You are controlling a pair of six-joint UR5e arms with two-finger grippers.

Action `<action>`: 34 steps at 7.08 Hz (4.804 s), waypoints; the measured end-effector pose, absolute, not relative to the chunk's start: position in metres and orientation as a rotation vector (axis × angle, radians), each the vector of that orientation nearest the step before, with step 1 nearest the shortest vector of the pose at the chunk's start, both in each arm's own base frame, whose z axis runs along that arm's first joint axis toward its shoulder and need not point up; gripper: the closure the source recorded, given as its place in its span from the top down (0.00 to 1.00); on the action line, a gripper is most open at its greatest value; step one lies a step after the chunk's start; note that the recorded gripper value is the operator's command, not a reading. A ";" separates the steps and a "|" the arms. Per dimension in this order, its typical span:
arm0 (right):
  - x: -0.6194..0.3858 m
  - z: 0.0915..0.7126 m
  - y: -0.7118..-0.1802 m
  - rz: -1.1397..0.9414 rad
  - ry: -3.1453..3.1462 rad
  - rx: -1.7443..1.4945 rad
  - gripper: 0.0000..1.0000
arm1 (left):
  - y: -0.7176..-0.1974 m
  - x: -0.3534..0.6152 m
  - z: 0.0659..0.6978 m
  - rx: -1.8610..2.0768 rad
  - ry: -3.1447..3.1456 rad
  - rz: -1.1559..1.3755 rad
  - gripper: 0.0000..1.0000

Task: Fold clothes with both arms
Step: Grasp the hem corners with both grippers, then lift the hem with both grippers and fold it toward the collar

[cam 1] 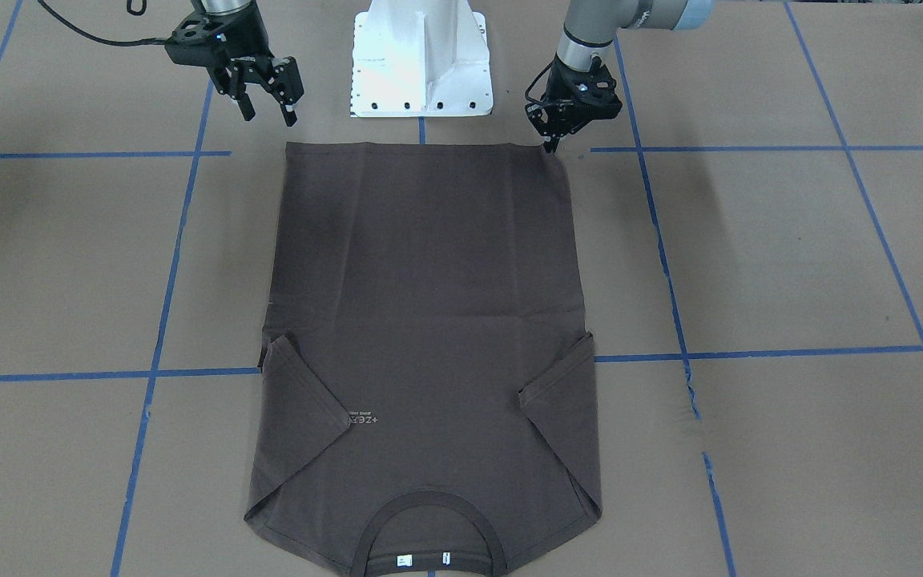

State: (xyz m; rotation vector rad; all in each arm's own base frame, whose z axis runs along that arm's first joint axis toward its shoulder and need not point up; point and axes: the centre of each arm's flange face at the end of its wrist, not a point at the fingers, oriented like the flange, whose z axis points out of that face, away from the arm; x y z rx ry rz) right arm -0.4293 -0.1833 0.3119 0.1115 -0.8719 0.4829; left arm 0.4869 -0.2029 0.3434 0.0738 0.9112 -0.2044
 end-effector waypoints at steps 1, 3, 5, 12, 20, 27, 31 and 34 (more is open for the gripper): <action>-0.452 0.317 -0.175 0.502 -0.840 0.116 0.77 | -0.202 0.484 0.337 0.072 0.925 -0.204 0.00; -0.477 0.331 -0.156 0.497 -0.806 0.142 0.77 | -0.201 0.478 0.328 0.070 0.944 -0.202 0.00; -0.492 0.345 -0.145 0.486 -0.778 0.166 0.69 | -0.201 0.477 0.327 0.070 0.947 -0.204 0.00; -0.505 0.357 -0.144 0.484 -0.756 0.200 0.43 | -0.201 0.474 0.326 0.068 0.949 -0.208 0.00; -0.488 0.337 -0.158 0.517 -0.800 0.217 0.00 | -0.199 0.462 0.306 0.059 0.983 -0.204 0.00; -0.348 0.203 -0.172 0.520 -0.872 0.110 0.00 | -0.200 0.310 0.188 0.019 1.014 -0.124 0.00; -0.371 0.187 -0.318 0.643 -0.800 0.175 0.00 | -0.336 0.304 0.198 0.251 0.899 -0.164 0.00; -0.404 0.201 -0.392 0.683 -0.758 0.219 0.00 | -0.447 0.350 0.222 0.311 0.808 -0.195 0.00</action>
